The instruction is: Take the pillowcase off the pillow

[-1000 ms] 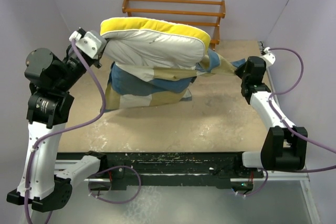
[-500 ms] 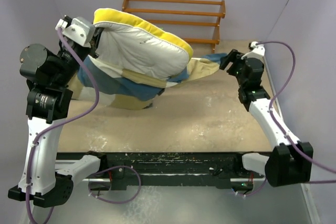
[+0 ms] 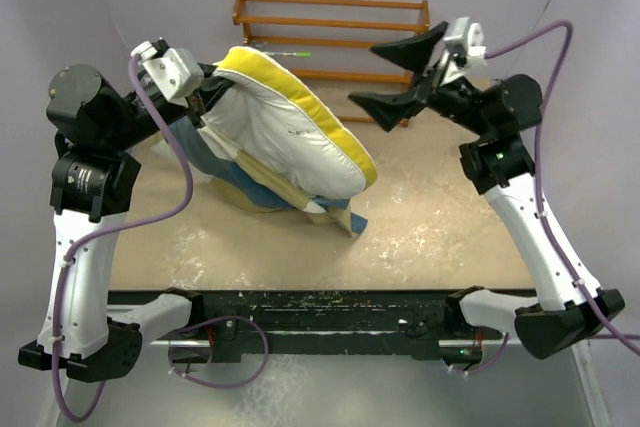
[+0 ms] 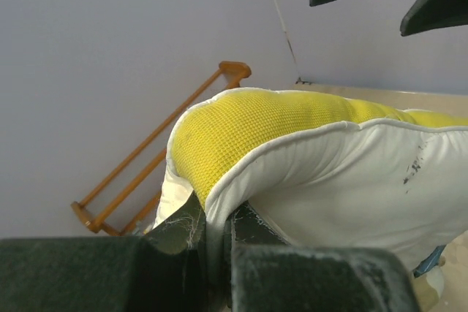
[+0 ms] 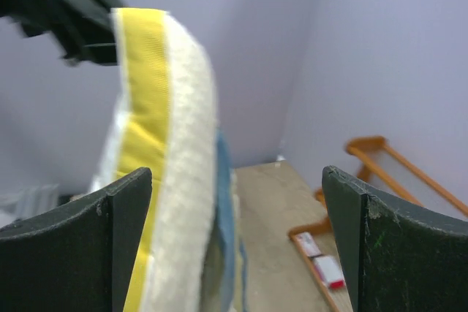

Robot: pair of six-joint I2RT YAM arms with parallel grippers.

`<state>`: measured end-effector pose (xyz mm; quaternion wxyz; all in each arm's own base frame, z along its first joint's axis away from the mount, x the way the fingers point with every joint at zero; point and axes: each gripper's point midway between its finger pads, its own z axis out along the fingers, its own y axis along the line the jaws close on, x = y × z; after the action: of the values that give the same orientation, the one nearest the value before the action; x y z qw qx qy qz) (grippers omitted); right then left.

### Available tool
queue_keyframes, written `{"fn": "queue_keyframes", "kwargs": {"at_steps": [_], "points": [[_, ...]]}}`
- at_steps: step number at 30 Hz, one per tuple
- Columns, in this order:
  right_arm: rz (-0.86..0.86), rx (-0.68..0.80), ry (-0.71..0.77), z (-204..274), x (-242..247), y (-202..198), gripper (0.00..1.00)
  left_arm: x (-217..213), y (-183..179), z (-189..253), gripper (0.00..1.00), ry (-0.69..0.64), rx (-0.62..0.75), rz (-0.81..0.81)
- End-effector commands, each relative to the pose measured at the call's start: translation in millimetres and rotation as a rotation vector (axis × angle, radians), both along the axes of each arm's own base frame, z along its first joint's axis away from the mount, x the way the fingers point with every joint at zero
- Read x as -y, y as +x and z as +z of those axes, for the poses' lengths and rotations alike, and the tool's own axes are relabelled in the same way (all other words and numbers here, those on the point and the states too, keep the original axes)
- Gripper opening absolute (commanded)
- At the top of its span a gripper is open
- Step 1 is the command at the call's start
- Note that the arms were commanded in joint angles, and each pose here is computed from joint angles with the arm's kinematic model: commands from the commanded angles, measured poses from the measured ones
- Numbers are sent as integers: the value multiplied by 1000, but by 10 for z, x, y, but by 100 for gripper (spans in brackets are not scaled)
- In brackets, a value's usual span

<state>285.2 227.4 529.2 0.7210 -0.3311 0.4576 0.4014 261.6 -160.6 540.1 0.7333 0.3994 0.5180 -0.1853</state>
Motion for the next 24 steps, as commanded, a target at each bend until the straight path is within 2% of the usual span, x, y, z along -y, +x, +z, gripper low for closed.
{"fn": "queue_keyframes", "kwargs": {"at_steps": [1, 8, 14, 15, 17, 18, 19, 20, 21, 22, 24], "points": [[188, 19, -134, -113, -444, -297, 100, 132, -85, 11, 0, 8, 17, -105], [207, -81, -189, -375, -840, -284, 100, 233, 136, -179, 0, 20, -58, -132], [193, -177, -253, -651, -1167, -65, 100, 464, 64, -341, 0, 71, -65, -193], [190, -188, -254, -686, -1188, -28, 99, 506, 42, -371, 0, 83, -59, -194], [186, -213, -260, -784, -1217, 21, 85, 530, 41, -416, 0, 96, -57, -175], [179, -211, -262, -819, -1217, 40, 76, 506, 67, -426, 19, 95, -66, -151], [143, -216, -264, -881, -1171, 119, 66, 470, 96, -452, 55, 99, -85, -123], [107, -227, -270, -1007, -1085, 209, 54, 414, 150, -504, 79, 115, -110, -80], [98, -204, -254, -979, -1020, 207, 38, 341, 193, -556, 96, 139, -135, -45], [77, -215, -251, -1128, -909, 261, 24, 250, 255, -668, 100, 169, -178, -17], [46, -108, -194, -1025, -702, 130, 0, 3, 370, -944, 99, 212, -291, 30]]}}
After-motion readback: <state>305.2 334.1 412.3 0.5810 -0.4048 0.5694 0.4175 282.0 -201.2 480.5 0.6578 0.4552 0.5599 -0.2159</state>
